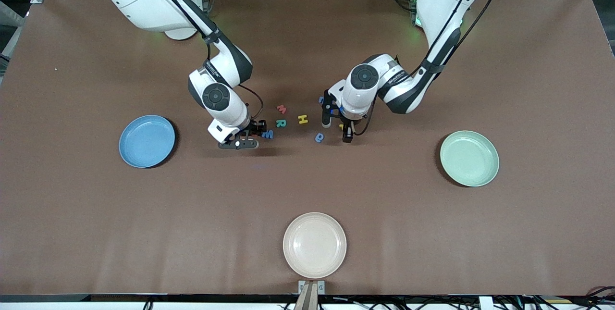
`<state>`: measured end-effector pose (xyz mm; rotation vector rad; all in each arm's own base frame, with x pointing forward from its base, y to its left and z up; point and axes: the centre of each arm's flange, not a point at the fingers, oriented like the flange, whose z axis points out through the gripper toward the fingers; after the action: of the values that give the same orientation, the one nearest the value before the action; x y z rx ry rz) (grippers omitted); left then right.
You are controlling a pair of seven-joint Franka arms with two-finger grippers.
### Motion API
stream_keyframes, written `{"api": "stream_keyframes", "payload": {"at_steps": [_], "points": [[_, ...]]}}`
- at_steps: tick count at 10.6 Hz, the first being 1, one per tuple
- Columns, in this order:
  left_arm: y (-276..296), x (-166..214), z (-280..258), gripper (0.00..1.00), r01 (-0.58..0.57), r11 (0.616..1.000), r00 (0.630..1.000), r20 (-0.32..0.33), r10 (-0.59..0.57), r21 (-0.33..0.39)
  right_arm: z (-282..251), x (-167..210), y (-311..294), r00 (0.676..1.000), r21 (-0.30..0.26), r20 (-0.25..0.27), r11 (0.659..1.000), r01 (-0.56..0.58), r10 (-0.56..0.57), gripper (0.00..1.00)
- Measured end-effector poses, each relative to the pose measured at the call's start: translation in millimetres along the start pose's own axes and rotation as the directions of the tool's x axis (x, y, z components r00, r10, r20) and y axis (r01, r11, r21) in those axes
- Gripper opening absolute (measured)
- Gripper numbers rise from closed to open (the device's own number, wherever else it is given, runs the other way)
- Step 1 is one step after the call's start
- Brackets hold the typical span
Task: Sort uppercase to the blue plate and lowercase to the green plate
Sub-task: 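Grasp the yellow u with the left gripper while the right gripper lowers to Q, then drop the yellow u on the green plate while the right gripper grasps Q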
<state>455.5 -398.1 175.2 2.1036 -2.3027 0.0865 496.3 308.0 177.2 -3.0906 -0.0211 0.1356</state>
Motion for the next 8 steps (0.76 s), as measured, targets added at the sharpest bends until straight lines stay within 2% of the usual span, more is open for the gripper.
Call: {"api": "stream_keyframes", "payload": {"at_steps": [3, 4, 5, 7, 8], "points": [[0, -2, 4, 0.67, 0.003, 1.0, 1.0, 0.005, -0.003, -0.004, -1, -1, -2, 1.0, 0.001, -0.001, 1.0, 0.001, -0.001, 0.66], [-1, -2, 3, 0.59, 0.004, 1.0, 1.0, 0.005, -0.004, -0.002, 0, -2, -3, 1.0, 0.0, -0.001, 1.0, 0.003, -0.003, 0.58], [-1, -2, 3, 0.54, 0.002, 1.0, 1.0, 0.006, -0.002, -0.002, 0, -3, -4, 1.0, 0.0, 0.0, 1.0, 0.006, -0.006, 0.57], [-4, -2, -1, 0.26, 0.004, 1.0, 1.0, 0.005, -0.004, 0.006, 0, -3, -5, 1.0, 0.0, 0.001, 1.0, 0.007, -0.007, 0.57], [-11, -9, -1, 0.26, 0.017, 1.0, 1.0, 0.01, -0.017, 0.016, 1, -4, -5, 1.0, -0.001, 0.001, 1.0, 0.007, -0.007, 0.57]]}}
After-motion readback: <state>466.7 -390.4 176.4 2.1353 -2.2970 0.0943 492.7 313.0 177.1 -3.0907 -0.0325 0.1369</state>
